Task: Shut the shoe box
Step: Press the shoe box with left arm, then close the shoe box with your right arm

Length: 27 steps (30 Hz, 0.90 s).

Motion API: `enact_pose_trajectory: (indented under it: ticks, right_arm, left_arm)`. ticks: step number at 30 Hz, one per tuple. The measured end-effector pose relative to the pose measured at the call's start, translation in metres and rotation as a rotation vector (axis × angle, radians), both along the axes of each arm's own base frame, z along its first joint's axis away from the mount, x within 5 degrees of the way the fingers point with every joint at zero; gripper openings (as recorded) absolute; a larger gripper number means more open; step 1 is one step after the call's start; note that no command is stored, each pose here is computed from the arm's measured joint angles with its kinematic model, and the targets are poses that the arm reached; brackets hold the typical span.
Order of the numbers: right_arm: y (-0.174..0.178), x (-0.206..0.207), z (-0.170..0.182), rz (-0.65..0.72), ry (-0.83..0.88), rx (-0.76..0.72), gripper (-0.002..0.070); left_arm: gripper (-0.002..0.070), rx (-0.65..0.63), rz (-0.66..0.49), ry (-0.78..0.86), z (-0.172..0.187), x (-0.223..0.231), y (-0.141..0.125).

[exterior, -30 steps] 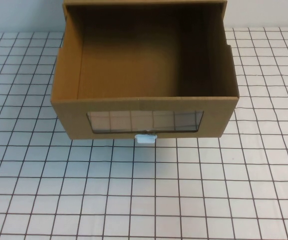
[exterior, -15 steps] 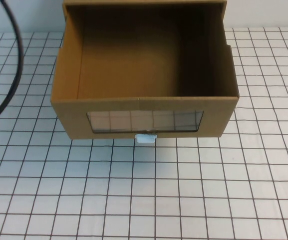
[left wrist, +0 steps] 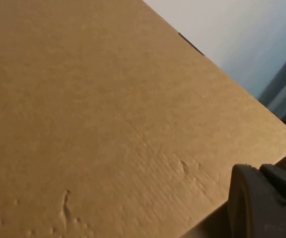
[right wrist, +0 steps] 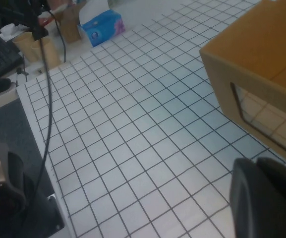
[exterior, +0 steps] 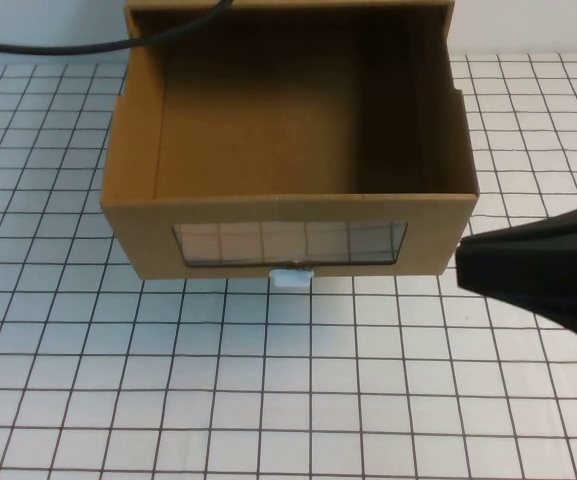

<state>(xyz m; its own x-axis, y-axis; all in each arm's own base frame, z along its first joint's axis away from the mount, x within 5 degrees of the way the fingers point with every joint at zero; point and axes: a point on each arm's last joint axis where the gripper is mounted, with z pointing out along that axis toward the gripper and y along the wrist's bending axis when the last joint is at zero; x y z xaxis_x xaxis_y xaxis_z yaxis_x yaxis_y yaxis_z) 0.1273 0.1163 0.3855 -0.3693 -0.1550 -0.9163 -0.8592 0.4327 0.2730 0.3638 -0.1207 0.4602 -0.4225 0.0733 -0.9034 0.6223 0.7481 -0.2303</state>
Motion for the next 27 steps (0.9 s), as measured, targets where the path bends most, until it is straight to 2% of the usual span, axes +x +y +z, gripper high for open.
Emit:
enact_pose_trajectory:
  ticks: [6,10,15,19,23,27]
  right_arm:
    - [0.021,0.005,-0.005,0.033,-0.007,0.006,-0.0013]
    - [0.047,0.018,-0.02,0.034,0.028,-0.013,-0.0013]
    - [0.092,0.04,-0.06,0.039,0.086,-0.092,-0.0013]
    - [0.132,0.057,-0.093,0.111,0.12,-0.147,-0.0013]
    - [0.164,0.078,-0.104,0.179,0.075,-0.159,-0.0013]
    - [0.187,0.104,-0.11,0.169,-0.011,-0.194,-0.0013]
  left_arm:
    - [-0.0006,-0.026,-0.082,0.178,-0.041,0.065,-0.021]
    - [-0.0006,-0.074,-0.091,0.305,-0.07,0.09,-0.029]
    - [-0.0006,-0.099,-0.081,0.313,-0.069,0.092,-0.03]
    - [-0.0006,-0.099,-0.079,0.313,-0.068,0.092,-0.03]
    - [-0.0006,-0.1,-0.078,0.314,-0.069,0.092,-0.03]
    - [-0.0006,-0.099,-0.077,0.314,-0.069,0.092,-0.03]
